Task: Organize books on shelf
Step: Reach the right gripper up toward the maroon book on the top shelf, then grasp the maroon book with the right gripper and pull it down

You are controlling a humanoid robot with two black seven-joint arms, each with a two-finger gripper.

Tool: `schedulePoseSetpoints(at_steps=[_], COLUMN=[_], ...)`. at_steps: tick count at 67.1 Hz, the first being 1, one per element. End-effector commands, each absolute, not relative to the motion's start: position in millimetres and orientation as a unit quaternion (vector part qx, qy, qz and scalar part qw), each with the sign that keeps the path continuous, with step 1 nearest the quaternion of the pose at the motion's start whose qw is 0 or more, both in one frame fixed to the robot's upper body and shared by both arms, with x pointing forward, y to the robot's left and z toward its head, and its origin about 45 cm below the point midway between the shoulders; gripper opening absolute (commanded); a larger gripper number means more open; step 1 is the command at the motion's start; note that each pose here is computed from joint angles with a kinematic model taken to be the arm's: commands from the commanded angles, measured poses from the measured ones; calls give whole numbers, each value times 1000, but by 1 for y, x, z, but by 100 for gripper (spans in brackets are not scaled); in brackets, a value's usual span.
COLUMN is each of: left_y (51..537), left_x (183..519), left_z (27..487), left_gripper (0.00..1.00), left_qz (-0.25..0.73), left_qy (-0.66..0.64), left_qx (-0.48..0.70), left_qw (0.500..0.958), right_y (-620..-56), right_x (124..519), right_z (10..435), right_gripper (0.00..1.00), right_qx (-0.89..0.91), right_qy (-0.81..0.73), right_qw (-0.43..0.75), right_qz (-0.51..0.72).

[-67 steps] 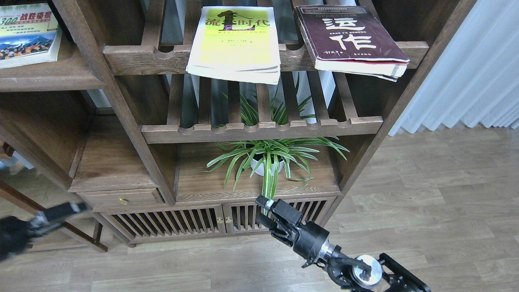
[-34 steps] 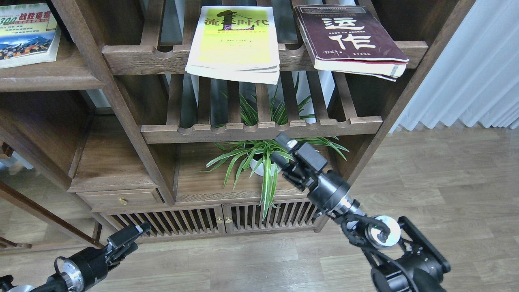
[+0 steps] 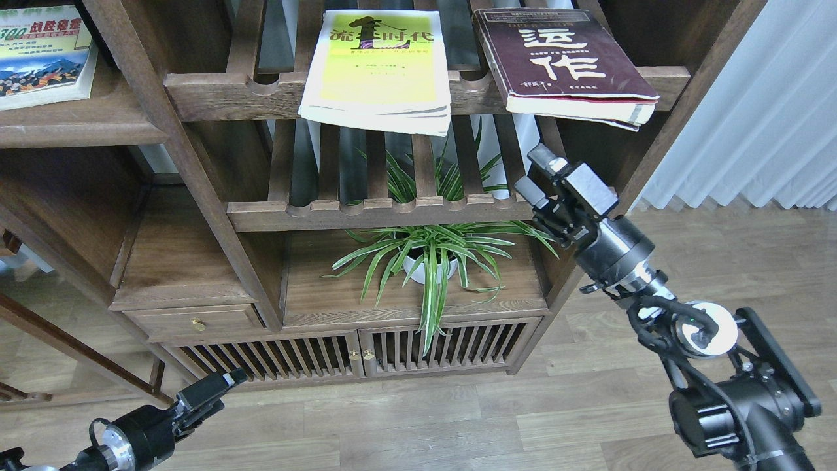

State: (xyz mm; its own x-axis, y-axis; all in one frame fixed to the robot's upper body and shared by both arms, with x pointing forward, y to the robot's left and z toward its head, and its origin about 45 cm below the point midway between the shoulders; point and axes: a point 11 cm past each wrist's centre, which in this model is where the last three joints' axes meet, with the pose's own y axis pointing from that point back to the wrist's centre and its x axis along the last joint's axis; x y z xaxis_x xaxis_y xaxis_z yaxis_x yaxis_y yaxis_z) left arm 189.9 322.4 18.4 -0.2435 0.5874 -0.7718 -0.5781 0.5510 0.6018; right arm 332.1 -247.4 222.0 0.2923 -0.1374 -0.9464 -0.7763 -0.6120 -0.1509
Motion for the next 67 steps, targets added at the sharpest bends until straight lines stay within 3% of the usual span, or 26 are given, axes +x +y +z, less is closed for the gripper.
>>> schedulePoseSetpoints(at_steps=[1,36,55,67], left_y=[323,325,326,326], left_x=[190,183,179,179], left_z=[18,12,10,9], left_gripper=[99,99,99,99], left_qz=[475,477,477,477], left_qy=[630,629,630,630], left_qx=[4,17,22,22], left_qw=[615,613,612,612], right_y=[-248,-242,-261,-266], right_x=[338,375,391,394], right_z=[234,285,282,280], right_gripper=[100,99,100,86], right_qx=[-737,-748,-720,-717], right_qy=[311,309,345,350], right_qw=[318,329,334,336], right_qz=[508,487,500,500])
